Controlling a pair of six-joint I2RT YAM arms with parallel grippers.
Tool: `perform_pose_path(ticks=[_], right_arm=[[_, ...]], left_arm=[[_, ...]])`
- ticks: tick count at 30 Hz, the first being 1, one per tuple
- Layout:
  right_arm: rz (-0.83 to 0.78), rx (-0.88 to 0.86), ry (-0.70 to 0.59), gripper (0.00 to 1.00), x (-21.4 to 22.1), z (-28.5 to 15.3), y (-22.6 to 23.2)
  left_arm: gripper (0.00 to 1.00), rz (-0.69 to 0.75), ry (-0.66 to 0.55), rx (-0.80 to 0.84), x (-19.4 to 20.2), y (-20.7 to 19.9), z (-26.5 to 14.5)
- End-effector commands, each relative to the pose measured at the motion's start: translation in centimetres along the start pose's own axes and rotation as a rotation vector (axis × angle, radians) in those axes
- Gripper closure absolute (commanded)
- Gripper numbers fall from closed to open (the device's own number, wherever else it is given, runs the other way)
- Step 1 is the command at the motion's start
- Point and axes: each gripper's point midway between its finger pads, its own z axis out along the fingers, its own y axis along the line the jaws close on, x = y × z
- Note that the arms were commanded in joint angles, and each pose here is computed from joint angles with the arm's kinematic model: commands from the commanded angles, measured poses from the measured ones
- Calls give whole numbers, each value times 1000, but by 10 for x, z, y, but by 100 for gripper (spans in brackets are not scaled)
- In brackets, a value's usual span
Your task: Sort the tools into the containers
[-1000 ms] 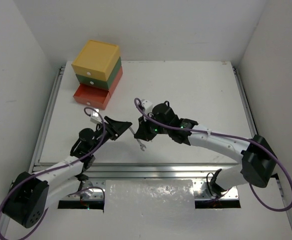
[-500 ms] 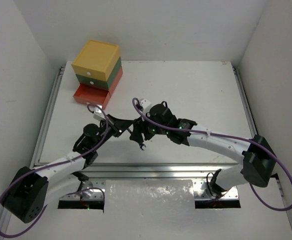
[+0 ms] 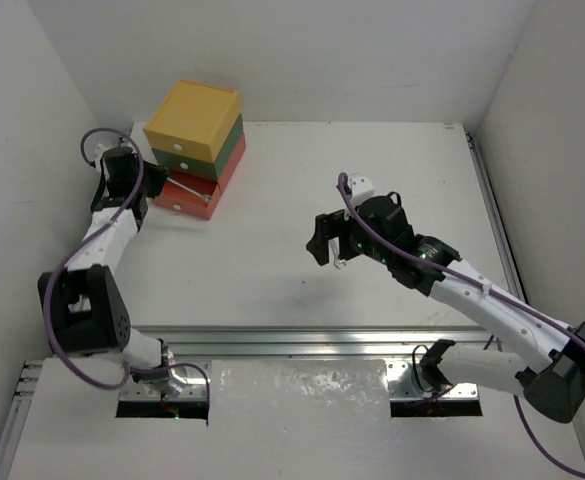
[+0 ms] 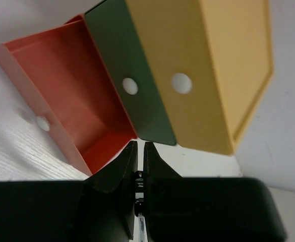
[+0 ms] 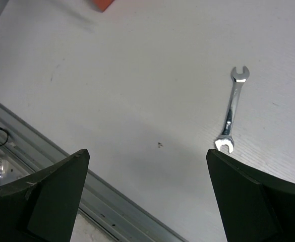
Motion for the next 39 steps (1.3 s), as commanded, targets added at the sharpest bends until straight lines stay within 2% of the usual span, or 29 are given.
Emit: perform_pose_path(ticks=[1, 2, 6, 13, 16, 17, 18, 19, 23, 24, 25, 27, 28, 30, 31, 32, 36, 39], right_arm=[[-15, 66, 35, 1, 11, -2, -22], [-16, 69, 41, 1, 12, -3, -24], [-21, 77, 58, 1, 20, -3, -31], [-13, 95, 103, 1, 31, 6, -41], [65, 115, 220, 1, 44, 19, -54], [65, 135, 248, 1, 47, 22, -58], [66, 160, 284, 1, 56, 30, -64], [63, 176, 295, 1, 59, 34, -68], [68, 208, 376, 1, 72, 61, -81], [74, 218, 395, 1, 76, 67, -86], [77, 237, 453, 1, 91, 79, -94], [81, 278, 473, 2, 93, 93, -107], [76, 297, 488, 3, 96, 99, -113], [60, 336, 523, 6, 105, 116, -124], [53, 351, 556, 8, 115, 123, -129], [46, 351, 546, 9, 109, 130, -130], [49, 356, 588, 15, 119, 145, -138], [46, 347, 616, 26, 124, 156, -140]], left_arm=[[100, 6, 3, -69, -11, 2, 20], [100, -1, 18, -99, -8, 11, 34], [100, 1, -42, -112, -33, 6, 59], [99, -9, -22, -172, -25, 33, 81], [83, -8, -14, -182, -21, 41, 86], [69, -8, -7, -185, -19, 43, 88], [63, -8, -6, -180, -20, 41, 90], [52, -10, 2, -173, -18, 41, 93], [35, -16, 27, -137, -18, 28, 98], [34, -17, 29, -129, -19, 26, 97], [33, -20, 31, -121, -22, 22, 94], [32, -22, 48, -101, -20, 17, 84], [30, -20, 25, -58, -28, 1, 69], [25, -23, 17, -37, -26, 0, 53], [17, -19, -8, 1, -35, -14, 35], [16, -22, 4, 1, -31, -10, 26], [8, 9, -54, 127, -40, -38, -29], [6, 46, -79, 134, -50, -43, -45]])
